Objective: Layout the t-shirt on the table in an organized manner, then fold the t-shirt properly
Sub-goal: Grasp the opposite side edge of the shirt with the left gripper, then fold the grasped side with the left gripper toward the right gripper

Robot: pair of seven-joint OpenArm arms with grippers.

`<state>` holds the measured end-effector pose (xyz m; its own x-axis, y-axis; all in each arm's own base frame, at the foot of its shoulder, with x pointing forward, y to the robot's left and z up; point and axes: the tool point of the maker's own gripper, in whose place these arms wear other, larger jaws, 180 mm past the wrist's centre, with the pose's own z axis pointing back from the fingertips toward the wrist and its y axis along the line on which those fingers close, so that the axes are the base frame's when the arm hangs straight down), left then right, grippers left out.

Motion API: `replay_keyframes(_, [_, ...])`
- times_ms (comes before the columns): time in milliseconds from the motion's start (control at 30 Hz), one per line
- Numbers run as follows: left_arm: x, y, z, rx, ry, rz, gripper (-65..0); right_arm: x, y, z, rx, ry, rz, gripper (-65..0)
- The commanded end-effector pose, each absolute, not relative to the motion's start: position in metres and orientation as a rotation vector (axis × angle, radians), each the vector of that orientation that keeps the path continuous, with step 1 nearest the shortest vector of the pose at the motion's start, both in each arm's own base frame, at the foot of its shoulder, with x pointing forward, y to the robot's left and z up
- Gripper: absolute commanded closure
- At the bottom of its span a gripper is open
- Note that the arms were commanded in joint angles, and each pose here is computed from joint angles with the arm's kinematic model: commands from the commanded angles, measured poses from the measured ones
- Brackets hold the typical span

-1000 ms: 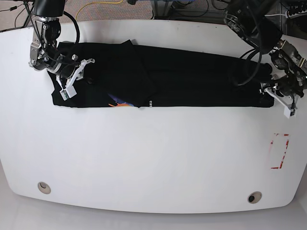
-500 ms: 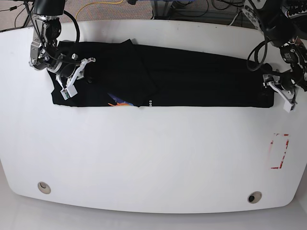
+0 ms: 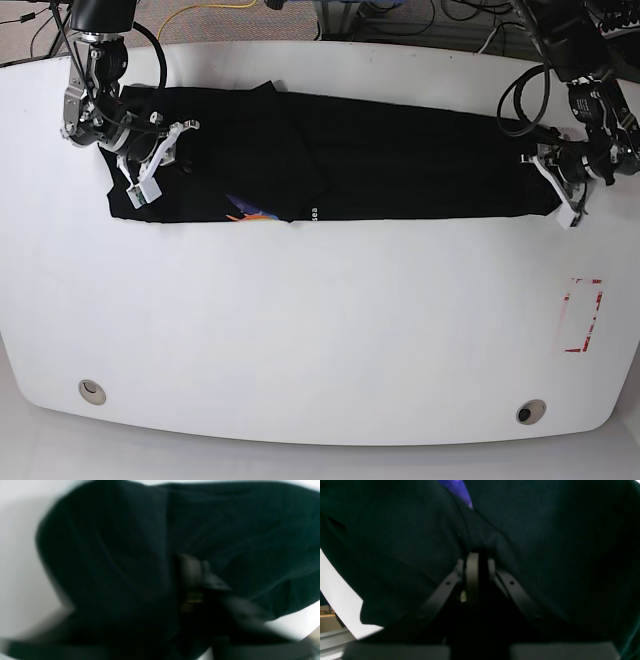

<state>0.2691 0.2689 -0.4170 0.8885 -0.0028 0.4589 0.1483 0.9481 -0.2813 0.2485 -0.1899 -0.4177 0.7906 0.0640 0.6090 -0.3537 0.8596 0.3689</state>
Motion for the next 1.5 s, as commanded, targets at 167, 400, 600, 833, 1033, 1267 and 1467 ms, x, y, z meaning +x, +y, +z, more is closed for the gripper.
replay_keyframes(167, [0.274,0.283,-0.393,-0.194,-0.493,-0.152,-2.4,0.250,-0.196,-0.414,0.469,-0.620,0.253,-4.1])
replay_keyframes(400, [0.280,0.263,-0.352,-0.105,-0.574,-0.287,-2.4,0.251,-0.196,-0.414,0.468,-0.621,0.251,-4.1])
replay_keyframes(600, [0.286,0.222,-0.318,-0.049,-0.630,-0.452,-2.5,0.251,-0.196,-0.414,0.468,-0.621,0.251,-4.1])
replay_keyframes(833, [0.289,0.161,-0.312,-0.156,-0.677,-0.583,-2.6,0.251,-0.196,-0.414,0.468,-0.622,0.252,-4.1])
replay_keyframes(1033, [0.285,0.095,-0.316,-0.301,-0.683,-0.680,-2.8,0.250,-0.196,-0.415,0.467,-0.619,0.251,-4.1])
replay_keyframes(1267, [0.290,0.037,-0.303,-0.429,-0.740,-0.710,-2.9,0.252,-0.191,-0.415,0.478,-0.624,0.248,-4.1])
replay_keyframes(1467, [0.285,-0.004,-0.306,-0.543,-0.718,-0.726,-2.9,0.252,-0.187,-0.415,0.487,-0.627,0.244,-4.1])
